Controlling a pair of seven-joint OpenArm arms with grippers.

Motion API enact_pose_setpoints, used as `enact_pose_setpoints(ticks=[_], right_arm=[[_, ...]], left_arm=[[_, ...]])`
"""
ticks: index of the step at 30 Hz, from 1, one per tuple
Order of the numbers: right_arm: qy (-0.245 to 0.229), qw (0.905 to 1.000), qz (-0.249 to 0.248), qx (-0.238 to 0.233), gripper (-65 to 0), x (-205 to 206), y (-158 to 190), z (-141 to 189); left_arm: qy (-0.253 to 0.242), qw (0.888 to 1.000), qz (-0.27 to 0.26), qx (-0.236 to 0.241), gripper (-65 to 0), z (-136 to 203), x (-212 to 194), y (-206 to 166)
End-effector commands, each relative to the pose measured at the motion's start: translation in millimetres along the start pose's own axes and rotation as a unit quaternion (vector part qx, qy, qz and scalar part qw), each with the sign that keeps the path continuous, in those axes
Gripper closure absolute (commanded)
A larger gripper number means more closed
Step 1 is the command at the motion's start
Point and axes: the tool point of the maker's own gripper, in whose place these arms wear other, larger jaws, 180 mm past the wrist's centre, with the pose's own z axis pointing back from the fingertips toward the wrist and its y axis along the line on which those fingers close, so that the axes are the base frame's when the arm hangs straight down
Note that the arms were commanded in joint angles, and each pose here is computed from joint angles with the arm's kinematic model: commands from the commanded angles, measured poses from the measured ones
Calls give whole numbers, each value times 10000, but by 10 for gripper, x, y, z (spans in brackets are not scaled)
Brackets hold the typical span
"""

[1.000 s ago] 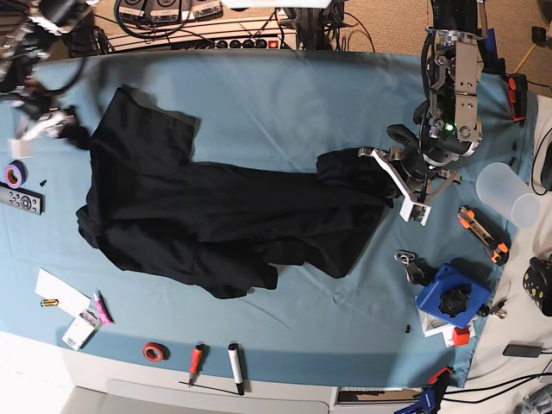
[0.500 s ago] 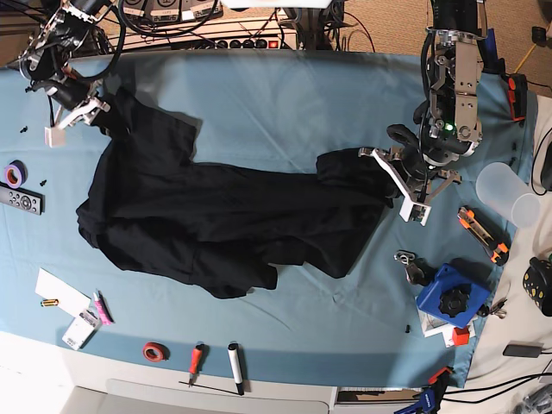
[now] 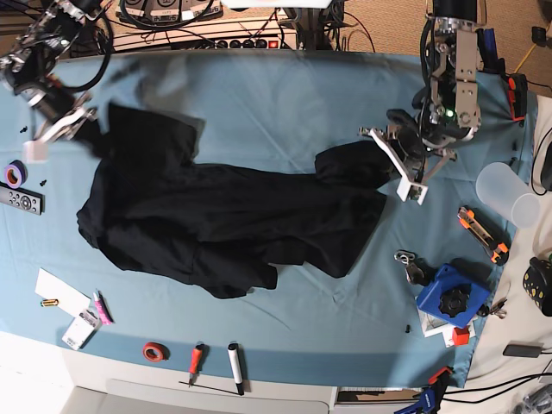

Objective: Layout the t-shirt on the table in an organized manner, then fold the t-shirt properly
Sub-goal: 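Lift the shirt high with both grippers, shaking it out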

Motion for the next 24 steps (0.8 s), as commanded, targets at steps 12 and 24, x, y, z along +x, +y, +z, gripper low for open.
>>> enact_pose_setpoints(ticks=[12, 24], right_arm=[[-1410, 9800, 1398, -130, 0, 1016, 429, 334], [-1507, 9711, 1676, -784, 0, 1307, 120, 244]], left_arm=[[-786, 9961, -213, 336, 0, 751, 198, -20], [-1905, 9796, -349, 529, 0, 992, 627, 44]])
